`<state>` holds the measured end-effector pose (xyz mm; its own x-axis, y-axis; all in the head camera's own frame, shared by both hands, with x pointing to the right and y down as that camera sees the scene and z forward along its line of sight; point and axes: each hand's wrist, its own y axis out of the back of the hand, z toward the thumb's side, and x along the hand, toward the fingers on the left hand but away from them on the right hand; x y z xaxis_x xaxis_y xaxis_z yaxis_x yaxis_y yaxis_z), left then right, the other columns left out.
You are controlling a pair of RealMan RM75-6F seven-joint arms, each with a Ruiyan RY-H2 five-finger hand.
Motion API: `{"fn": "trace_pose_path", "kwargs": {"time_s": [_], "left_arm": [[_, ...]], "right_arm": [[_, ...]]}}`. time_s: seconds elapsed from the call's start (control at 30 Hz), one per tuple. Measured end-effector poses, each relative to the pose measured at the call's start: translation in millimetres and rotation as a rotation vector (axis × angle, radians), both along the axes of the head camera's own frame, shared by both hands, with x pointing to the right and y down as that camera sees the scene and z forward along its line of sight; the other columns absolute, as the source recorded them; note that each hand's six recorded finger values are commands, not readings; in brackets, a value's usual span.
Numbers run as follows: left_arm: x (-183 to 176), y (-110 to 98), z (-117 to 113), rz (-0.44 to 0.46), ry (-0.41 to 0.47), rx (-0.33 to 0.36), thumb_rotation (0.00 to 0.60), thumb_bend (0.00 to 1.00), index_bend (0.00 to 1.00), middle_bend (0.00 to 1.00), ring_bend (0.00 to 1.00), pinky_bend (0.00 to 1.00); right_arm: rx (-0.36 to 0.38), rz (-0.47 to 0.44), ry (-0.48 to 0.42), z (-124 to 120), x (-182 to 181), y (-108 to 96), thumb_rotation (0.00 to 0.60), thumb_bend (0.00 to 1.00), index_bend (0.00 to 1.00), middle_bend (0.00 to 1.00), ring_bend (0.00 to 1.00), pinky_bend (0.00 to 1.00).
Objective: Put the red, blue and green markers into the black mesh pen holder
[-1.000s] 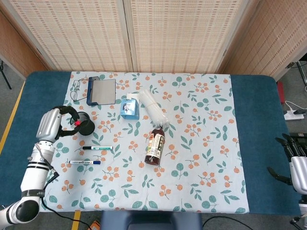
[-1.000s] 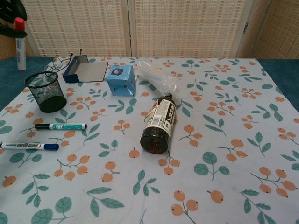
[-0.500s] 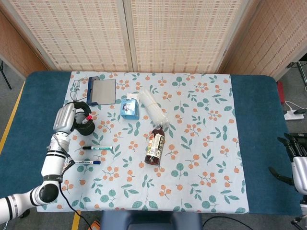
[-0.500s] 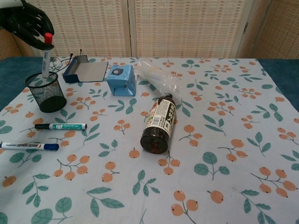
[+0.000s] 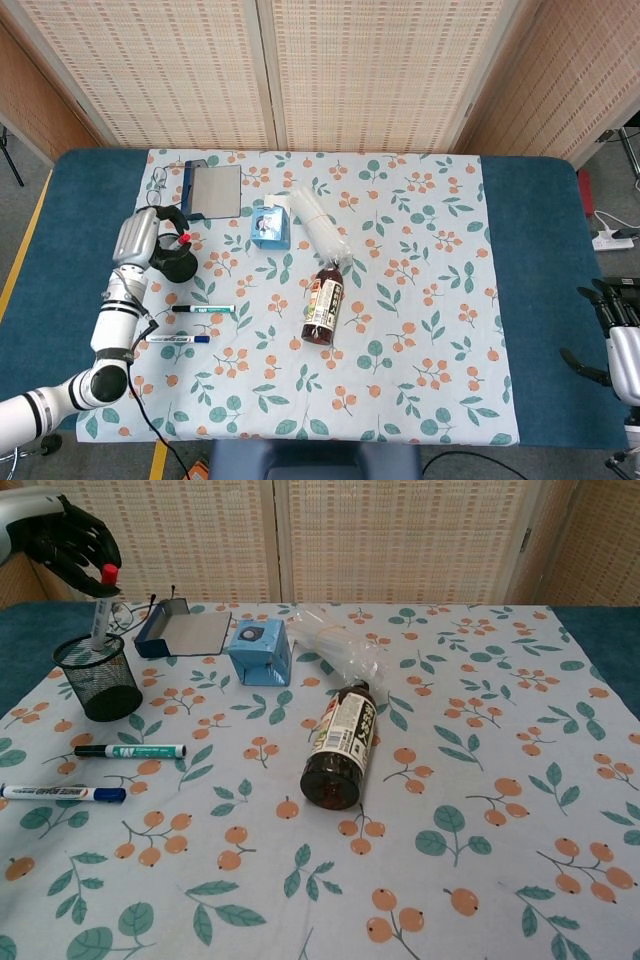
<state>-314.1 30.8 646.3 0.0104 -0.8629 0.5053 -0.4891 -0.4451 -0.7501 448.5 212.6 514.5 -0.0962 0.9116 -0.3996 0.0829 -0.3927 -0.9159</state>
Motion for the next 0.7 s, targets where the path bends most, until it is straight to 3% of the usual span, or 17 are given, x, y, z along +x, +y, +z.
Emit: {"fn": "trace_pose_path", "kwargs": {"time_s": [0.2,0.3,0.5,0.7], "left_arm": [[-7.4,-4.2,7.5,-0.002,-0.02,-0.006,0.6,0.26,0.55,0.68,0.28,0.19],[-9.3,-2.3,11.4,-0.007,-0.013,-0.022,0.6,0.26,0.5,0.63,0.27,0.19],[-16.4,-1.6,16.3,-0.011,-0.012,-0.039,0.6,0.26,0.36,0.44,0.23,0.18],[-19.3,-0.1,15.7,0.024,-0.034,-0.034,0.6,0.26,0.2,0.21,0.11,0.14]], "right_arm": [[-0.009,0.002,0.006,2.7,0.8,-0.1,0.6,0.1,0.18,0.08,0.2,0.18],[-0.013,0.002,0.008,3.7,0.5,-0.2,0.6,0.1,0.18,0.08,0.2,0.18],[-0.01,0.005,0.008,2.4,1.1,-0.4,0.6,0.1,0.18,0.08,0.2,0.18],[-0.009,0.006,0.007,2.0,1.4,-0.3,0.6,0.1,0.18,0.08,0.2,0.18]]}}
